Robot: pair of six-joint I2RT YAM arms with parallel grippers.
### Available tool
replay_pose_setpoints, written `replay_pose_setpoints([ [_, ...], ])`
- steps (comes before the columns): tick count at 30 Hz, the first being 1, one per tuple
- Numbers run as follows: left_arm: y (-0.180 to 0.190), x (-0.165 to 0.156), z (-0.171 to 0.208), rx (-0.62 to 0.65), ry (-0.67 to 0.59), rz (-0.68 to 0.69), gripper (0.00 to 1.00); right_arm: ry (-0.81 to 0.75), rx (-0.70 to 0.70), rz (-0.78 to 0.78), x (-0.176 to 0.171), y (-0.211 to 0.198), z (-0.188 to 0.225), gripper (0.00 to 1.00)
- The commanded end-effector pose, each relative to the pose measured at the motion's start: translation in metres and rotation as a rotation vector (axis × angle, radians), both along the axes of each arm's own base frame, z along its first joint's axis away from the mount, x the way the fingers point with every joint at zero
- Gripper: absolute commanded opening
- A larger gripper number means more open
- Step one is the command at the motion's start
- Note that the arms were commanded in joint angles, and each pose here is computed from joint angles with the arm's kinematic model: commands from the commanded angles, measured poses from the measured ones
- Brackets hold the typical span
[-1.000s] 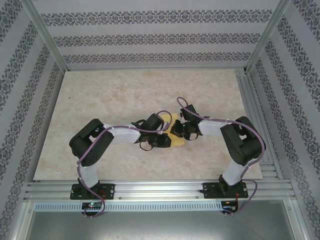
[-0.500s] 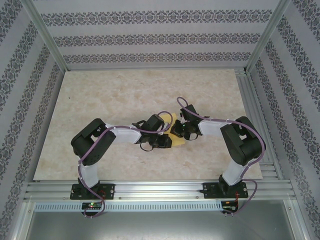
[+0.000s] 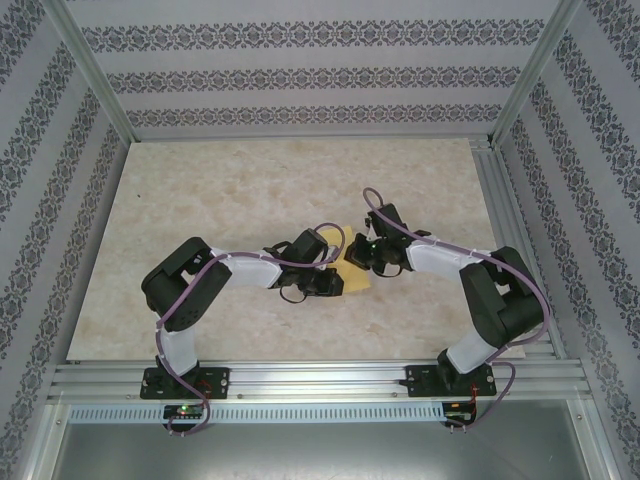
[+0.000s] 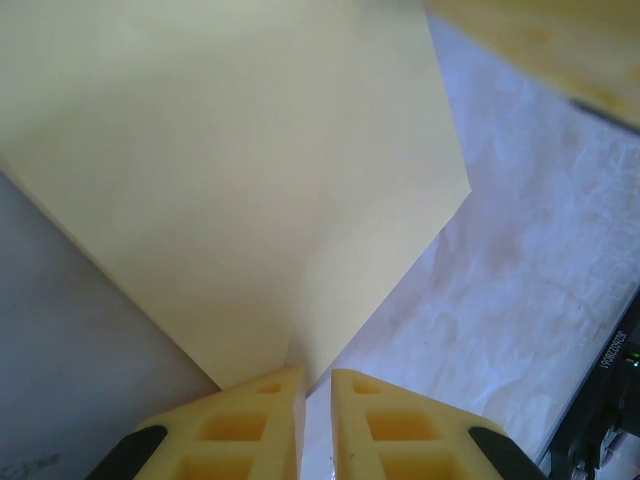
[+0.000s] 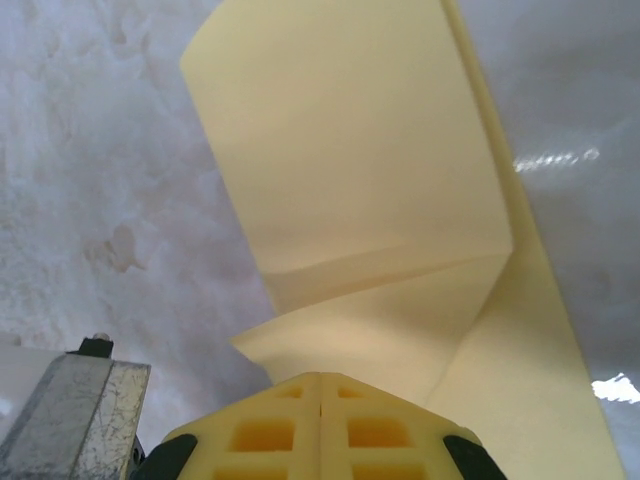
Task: Fold a paper plane with a square sheet of paper (fold left side to right side)
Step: Fold the triangle a second time at the center of the table.
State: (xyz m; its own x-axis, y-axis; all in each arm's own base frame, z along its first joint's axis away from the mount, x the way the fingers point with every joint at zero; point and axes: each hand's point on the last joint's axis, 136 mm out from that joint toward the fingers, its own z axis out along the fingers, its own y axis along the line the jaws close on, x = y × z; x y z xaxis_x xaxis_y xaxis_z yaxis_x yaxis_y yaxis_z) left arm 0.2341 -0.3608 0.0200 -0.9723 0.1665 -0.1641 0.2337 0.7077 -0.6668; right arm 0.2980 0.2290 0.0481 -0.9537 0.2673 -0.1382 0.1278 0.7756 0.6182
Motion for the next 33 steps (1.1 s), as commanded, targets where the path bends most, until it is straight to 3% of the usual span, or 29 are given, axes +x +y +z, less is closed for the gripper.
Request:
replay_pose_setpoints([
  [1,0.014,-0.016,-0.018,0.079,0.038,-0.001,0.18,0.035,0.030,0.008,-0.011,0.011,-0.010,0.04],
  [11,0.014,-0.016,-0.019,0.086,0.040,0.000,0.17,0.071,-0.023,0.033,-0.010,0.017,-0.035,0.04],
  [24,0.017,-0.019,-0.022,0.096,0.047,-0.001,0.17,0.028,-0.123,-0.020,0.020,-0.036,-0.041,0.06],
  [33,0.015,-0.017,-0.017,0.080,0.039,-0.001,0.17,0.007,-0.091,-0.042,0.041,-0.051,-0.034,0.06],
])
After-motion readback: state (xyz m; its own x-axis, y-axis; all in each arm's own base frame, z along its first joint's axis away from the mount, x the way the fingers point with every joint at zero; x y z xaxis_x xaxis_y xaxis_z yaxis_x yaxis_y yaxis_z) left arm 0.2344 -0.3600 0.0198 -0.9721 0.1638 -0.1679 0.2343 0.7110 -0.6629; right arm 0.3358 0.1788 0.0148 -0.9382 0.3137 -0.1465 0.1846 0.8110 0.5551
